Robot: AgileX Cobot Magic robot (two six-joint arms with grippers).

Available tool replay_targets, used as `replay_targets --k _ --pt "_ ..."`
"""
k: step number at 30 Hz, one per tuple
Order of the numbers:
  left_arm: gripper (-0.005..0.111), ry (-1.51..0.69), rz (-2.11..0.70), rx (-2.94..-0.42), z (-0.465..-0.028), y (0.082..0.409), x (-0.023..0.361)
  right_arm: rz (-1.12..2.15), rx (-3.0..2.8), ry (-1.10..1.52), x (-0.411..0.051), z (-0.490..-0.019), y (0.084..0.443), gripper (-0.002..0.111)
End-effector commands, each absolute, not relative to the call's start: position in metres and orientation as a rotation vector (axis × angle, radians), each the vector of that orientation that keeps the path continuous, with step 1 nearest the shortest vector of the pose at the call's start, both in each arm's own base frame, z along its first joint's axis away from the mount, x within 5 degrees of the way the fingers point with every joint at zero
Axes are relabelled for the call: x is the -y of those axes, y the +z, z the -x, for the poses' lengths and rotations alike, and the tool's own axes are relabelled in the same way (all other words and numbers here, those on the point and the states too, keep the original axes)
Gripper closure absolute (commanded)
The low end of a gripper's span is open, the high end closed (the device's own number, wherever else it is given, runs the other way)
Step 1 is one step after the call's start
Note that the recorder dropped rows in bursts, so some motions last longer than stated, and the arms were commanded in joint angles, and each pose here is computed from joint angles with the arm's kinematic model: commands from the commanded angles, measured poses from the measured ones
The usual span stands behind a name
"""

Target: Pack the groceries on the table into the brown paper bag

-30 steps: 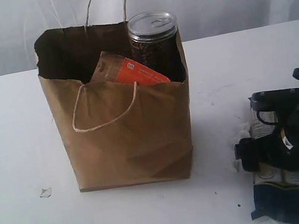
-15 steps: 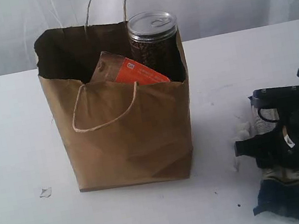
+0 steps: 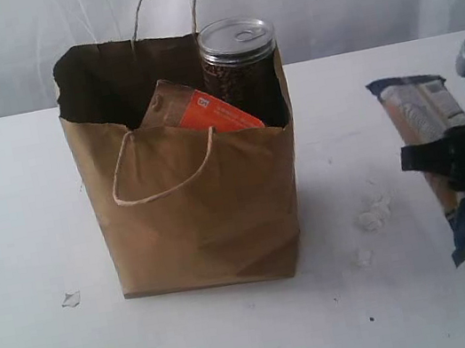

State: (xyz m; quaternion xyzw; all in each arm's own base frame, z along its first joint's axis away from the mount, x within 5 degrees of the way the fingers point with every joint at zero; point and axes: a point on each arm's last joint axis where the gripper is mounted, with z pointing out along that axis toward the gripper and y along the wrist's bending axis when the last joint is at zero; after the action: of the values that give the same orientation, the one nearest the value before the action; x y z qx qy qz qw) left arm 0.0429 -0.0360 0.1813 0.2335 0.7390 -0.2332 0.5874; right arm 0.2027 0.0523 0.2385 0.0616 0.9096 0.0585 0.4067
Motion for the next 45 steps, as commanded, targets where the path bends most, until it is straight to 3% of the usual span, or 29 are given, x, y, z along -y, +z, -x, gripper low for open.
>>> replay_targets --k 1,7,15,21,29,45 --pt "0.107 -0.551 -0.54 -1.726 -0.042 0.18 0.036 -0.053 -2.089 0.202 -0.049 -0.188 0.274 0.108" --pt "0.107 -0.551 -0.54 -1.726 -0.042 0.18 0.036 0.31 -1.587 0.357 -0.065 -0.164 0.336 0.108" --pt "0.107 -0.551 -0.54 -1.726 -0.042 0.18 0.036 0.415 -1.231 0.424 -0.075 -0.156 0.399 0.108" --pt "0.107 -0.551 -0.54 -1.726 -0.042 0.18 0.036 0.456 -1.095 0.519 -0.091 -0.176 0.426 0.108" --pt "0.107 -0.551 -0.54 -1.726 -0.042 0.18 0.036 0.576 -1.042 0.737 -0.146 -0.215 0.425 0.108" --pt "0.107 -0.551 -0.54 -1.726 -0.042 0.18 0.036 0.782 -1.078 0.838 -0.252 -0.281 0.389 0.108"
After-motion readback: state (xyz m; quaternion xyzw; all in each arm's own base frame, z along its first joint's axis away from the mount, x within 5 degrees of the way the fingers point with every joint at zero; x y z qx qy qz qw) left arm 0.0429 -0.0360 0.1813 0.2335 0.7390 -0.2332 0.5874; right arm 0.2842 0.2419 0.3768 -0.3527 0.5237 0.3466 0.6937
